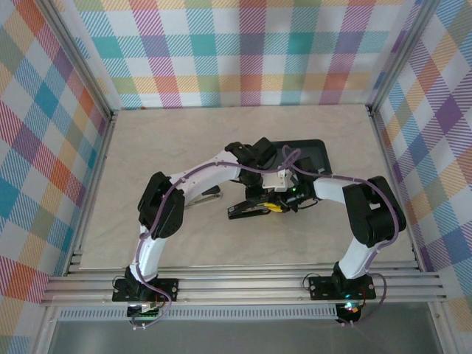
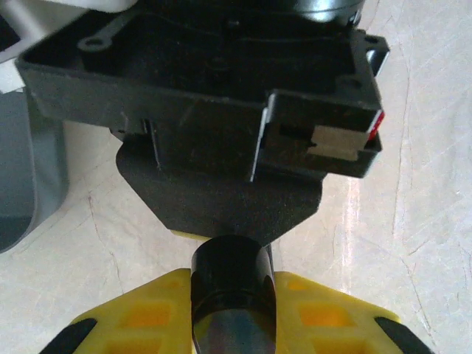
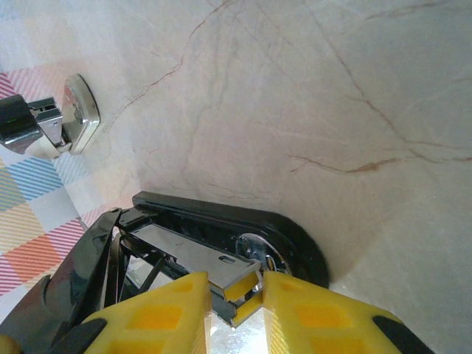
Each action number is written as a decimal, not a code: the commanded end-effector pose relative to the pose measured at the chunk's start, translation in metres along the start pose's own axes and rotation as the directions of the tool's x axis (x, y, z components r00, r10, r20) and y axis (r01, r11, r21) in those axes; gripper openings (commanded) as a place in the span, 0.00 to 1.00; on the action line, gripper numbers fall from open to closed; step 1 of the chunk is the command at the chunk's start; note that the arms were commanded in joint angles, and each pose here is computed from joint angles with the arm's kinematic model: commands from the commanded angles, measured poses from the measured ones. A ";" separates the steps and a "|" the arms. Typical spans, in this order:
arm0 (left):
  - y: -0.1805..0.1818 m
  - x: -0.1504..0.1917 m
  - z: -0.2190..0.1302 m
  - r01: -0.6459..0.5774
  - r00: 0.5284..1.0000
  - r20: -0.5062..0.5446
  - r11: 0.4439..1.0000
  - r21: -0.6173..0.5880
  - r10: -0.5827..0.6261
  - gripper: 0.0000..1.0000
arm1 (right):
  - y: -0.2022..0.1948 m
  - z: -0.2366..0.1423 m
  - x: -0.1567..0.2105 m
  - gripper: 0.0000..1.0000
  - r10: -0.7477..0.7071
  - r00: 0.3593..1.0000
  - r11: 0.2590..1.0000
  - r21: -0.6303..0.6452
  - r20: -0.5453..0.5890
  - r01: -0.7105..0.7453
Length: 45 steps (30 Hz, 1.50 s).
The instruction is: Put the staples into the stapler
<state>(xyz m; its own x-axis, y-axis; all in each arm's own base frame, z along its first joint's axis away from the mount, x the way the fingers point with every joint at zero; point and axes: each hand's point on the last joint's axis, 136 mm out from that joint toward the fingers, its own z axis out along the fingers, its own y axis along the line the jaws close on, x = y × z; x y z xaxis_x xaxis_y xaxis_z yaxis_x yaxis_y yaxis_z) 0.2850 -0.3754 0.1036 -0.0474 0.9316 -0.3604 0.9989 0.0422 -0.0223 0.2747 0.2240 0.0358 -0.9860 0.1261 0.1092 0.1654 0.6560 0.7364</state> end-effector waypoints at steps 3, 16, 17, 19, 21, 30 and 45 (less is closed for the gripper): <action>0.006 -0.007 0.014 -0.023 1.000 -0.003 0.999 -0.024 0.023 0.23 | -0.006 0.002 0.013 0.32 0.027 0.999 1.000 0.003 -0.030 -0.027; -0.001 0.008 0.041 -0.015 0.998 -0.055 0.999 0.038 0.017 0.23 | -0.025 -0.049 0.017 0.40 0.091 0.993 0.996 -0.017 0.079 -0.090; -0.002 0.008 0.044 -0.016 0.998 -0.059 0.999 0.042 0.018 0.23 | -0.027 -0.051 0.017 0.40 0.098 0.992 0.995 -0.013 0.084 -0.097; -0.004 0.009 0.049 -0.016 0.998 -0.064 0.999 0.051 0.019 0.23 | -0.029 -0.056 0.017 0.40 0.103 0.990 0.995 -0.008 0.096 -0.102; -0.003 0.010 0.051 -0.014 0.997 -0.069 0.999 0.052 0.017 0.24 | -0.029 -0.058 0.017 0.40 0.102 0.990 0.995 -0.007 0.101 -0.102; 0.004 -0.014 0.021 0.019 1.000 0.022 1.000 -0.014 -0.019 0.49 | -0.016 -0.066 0.013 0.46 0.069 0.992 0.997 -0.021 0.110 -0.067; 0.020 -0.003 -0.066 0.323 0.924 0.266 0.934 -0.152 -0.277 0.62 | 0.026 -0.062 -0.001 0.50 -0.037 0.998 0.999 -0.033 0.049 0.038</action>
<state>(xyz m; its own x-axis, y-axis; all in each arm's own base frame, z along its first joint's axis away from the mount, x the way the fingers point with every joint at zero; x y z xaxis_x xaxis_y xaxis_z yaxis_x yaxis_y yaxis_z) 0.2947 -0.3700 0.1553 -0.2230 0.8176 -0.5309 0.9600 0.2787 0.0260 0.2799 0.1839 0.0952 -0.9805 0.1944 0.0297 0.1492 0.6369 0.7564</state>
